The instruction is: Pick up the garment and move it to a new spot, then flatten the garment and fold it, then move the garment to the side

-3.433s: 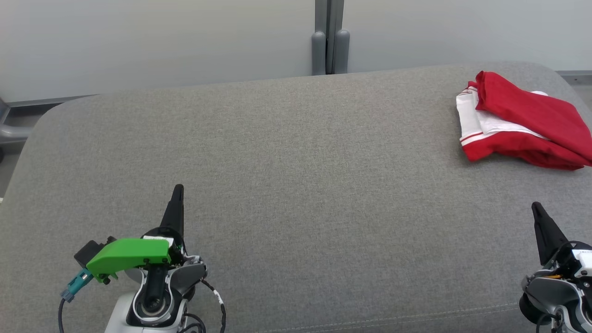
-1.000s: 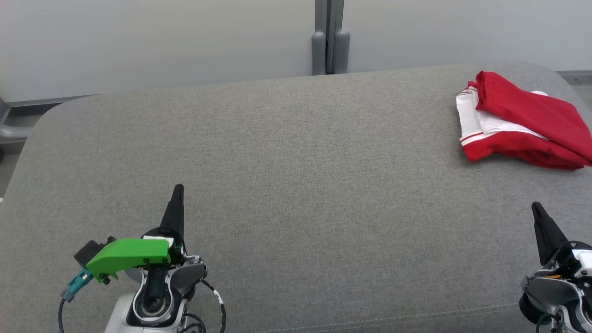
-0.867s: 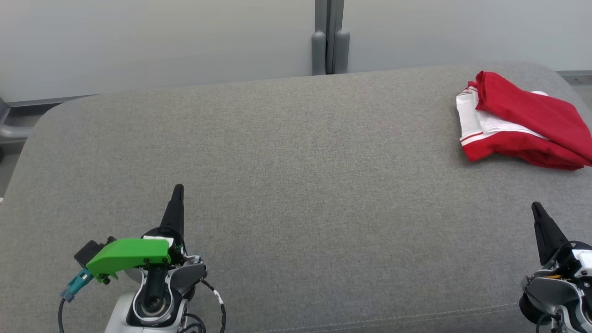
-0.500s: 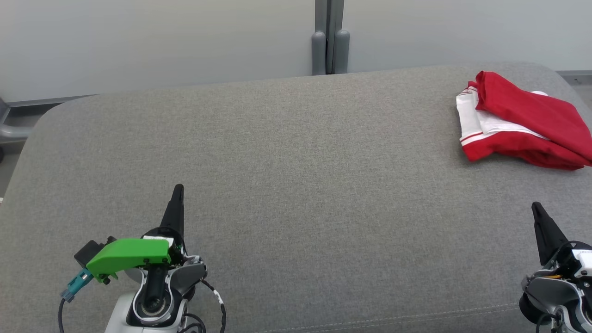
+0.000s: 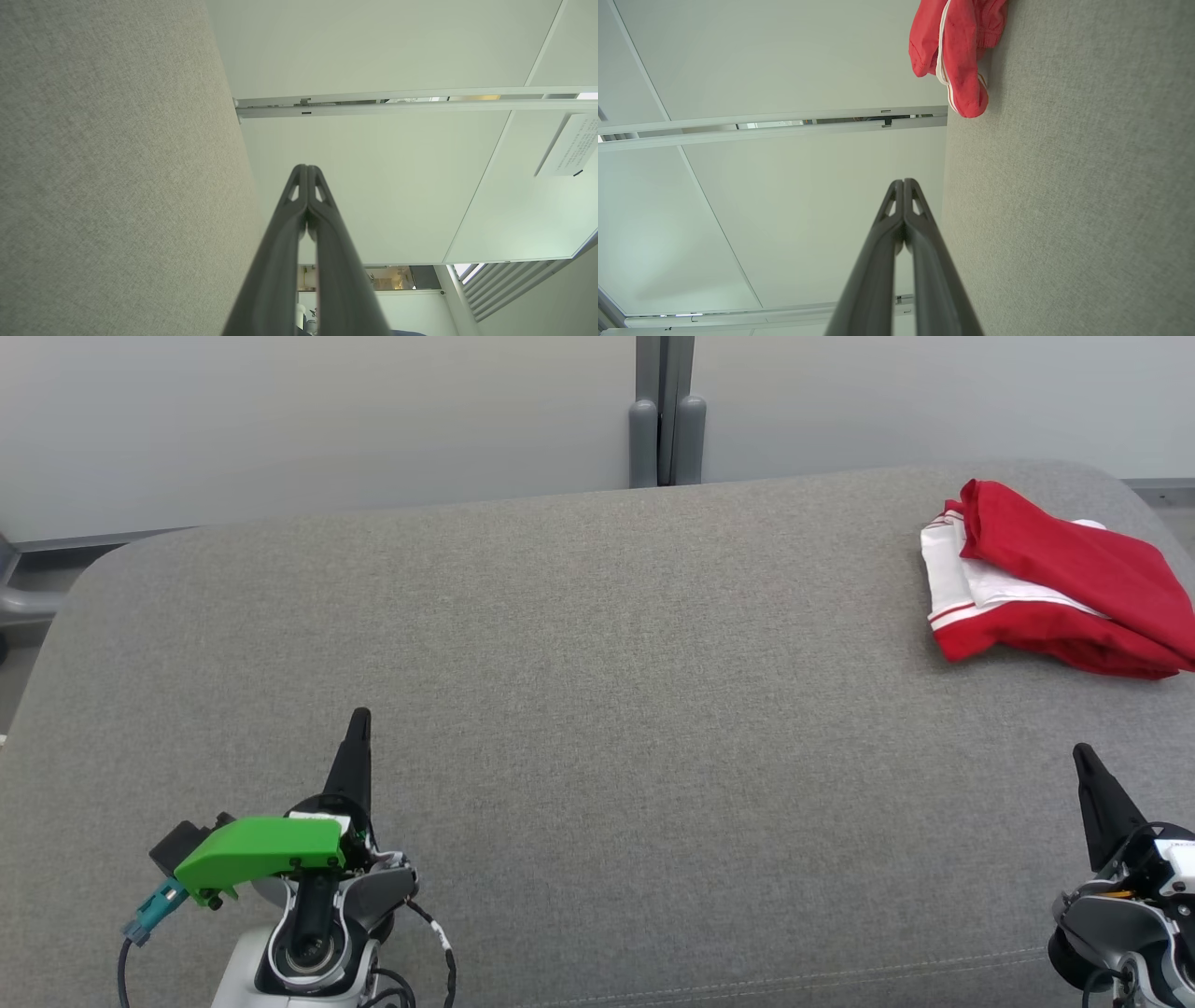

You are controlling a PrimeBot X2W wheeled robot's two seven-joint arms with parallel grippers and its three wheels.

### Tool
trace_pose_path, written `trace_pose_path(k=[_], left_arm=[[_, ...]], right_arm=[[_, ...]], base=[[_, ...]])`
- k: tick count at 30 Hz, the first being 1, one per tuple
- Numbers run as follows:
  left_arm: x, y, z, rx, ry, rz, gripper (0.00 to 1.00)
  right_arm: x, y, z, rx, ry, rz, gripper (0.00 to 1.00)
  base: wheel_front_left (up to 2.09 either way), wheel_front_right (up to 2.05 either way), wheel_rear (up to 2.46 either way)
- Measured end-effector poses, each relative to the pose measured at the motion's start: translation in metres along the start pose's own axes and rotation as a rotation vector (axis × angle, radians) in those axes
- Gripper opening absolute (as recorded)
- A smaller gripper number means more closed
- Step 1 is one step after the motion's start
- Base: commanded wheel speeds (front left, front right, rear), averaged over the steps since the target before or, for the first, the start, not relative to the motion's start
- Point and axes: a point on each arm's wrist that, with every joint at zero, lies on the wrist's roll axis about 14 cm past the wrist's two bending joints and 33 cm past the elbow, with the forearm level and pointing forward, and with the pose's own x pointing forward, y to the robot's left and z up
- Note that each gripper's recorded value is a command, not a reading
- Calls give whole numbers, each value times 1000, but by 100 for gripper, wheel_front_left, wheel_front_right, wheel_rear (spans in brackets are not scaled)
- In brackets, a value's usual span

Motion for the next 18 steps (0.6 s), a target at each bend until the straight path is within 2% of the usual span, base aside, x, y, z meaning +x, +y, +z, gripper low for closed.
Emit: trace_pose_path(k=[18], left_arm=[[0,0,0,0,0,0,0]], right_arm=[[0,0,0,0,0,0,0]], base=[[0,0,0]])
